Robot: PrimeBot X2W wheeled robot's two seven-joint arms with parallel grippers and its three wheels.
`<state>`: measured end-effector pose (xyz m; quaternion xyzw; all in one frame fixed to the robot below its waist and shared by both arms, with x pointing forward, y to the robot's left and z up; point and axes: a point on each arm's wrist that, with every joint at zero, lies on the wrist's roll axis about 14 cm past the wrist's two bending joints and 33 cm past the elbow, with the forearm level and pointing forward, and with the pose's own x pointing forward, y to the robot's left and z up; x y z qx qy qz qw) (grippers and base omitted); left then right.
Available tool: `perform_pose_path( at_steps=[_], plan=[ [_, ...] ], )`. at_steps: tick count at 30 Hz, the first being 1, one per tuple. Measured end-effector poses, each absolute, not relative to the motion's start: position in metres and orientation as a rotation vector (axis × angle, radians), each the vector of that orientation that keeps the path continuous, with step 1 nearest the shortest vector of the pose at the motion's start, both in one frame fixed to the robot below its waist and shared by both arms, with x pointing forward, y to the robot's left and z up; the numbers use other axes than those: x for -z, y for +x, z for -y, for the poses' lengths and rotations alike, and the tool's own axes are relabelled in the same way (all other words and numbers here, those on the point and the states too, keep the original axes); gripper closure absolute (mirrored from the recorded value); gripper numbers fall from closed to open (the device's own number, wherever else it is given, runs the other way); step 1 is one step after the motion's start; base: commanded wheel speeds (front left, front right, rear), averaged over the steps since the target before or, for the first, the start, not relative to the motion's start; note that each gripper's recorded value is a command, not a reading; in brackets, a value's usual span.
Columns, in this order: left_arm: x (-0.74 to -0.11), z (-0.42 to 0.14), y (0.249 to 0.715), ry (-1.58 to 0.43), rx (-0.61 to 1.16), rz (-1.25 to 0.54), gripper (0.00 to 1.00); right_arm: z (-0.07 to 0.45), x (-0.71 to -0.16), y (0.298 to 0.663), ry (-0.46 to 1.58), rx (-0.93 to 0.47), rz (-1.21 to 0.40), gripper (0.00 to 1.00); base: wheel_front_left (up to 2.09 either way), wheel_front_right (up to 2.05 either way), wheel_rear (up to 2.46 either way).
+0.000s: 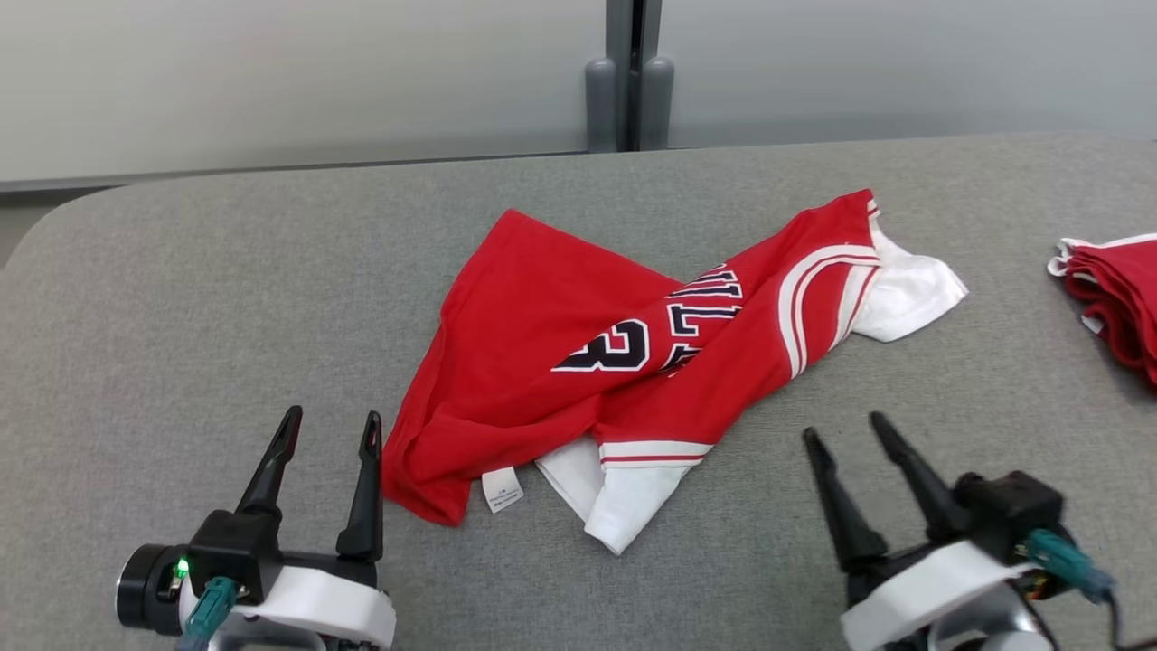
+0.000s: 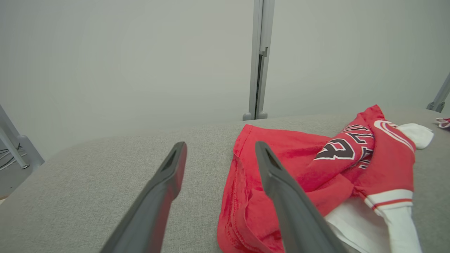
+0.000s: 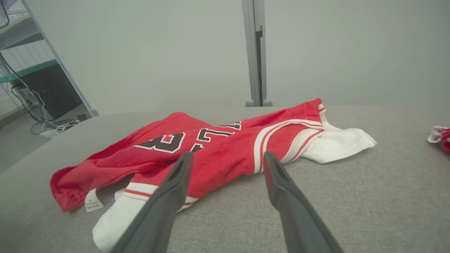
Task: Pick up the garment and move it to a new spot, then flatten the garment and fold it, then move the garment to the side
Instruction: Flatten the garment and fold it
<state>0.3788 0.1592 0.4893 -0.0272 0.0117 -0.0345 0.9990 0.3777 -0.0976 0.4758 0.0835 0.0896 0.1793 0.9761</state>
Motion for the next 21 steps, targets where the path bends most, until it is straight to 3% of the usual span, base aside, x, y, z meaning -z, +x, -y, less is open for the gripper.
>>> perform_pose_path(
  at_steps=[10, 16, 17, 18, 19, 21],
  plan=[
    [-0.484, -0.166, 0.39, -0.061, 0.045, -0.022, 0.0, 0.032, -0.405, 0.387, 0.207, -0.517, -0.392, 0.0, 0.0, 0.0, 0.0],
    [-0.477, -0.173, 0.392, -0.059, 0.025, -0.036, 0.0, 0.016, -0.375, 0.391, 0.245, -0.528, -0.477, 0.0, 0.0, 0.0, 0.0],
    [-0.476, -0.174, 0.392, -0.059, 0.022, -0.038, 0.0, 0.014, -0.375, 0.394, 0.257, -0.527, -0.475, 0.39, 0.0, 0.0, 0.0],
    [-0.475, -0.174, 0.393, -0.058, 0.021, -0.039, 0.0, 0.012, -0.375, 0.395, 0.265, -0.529, -0.474, 0.65, 0.0, 0.0, 0.0],
    [-0.475, -0.174, 0.393, -0.061, 0.019, -0.038, 0.0, 0.01, -0.376, 0.397, 0.278, -0.531, -0.47, 1.0, 0.0, 0.0, 0.0],
    [-0.474, -0.175, 0.394, -0.062, 0.018, -0.038, 0.0, 0.005, -0.378, 0.397, 0.293, -0.54, -0.462, 1.0, 0.0, 0.0, 0.0]
  ],
)
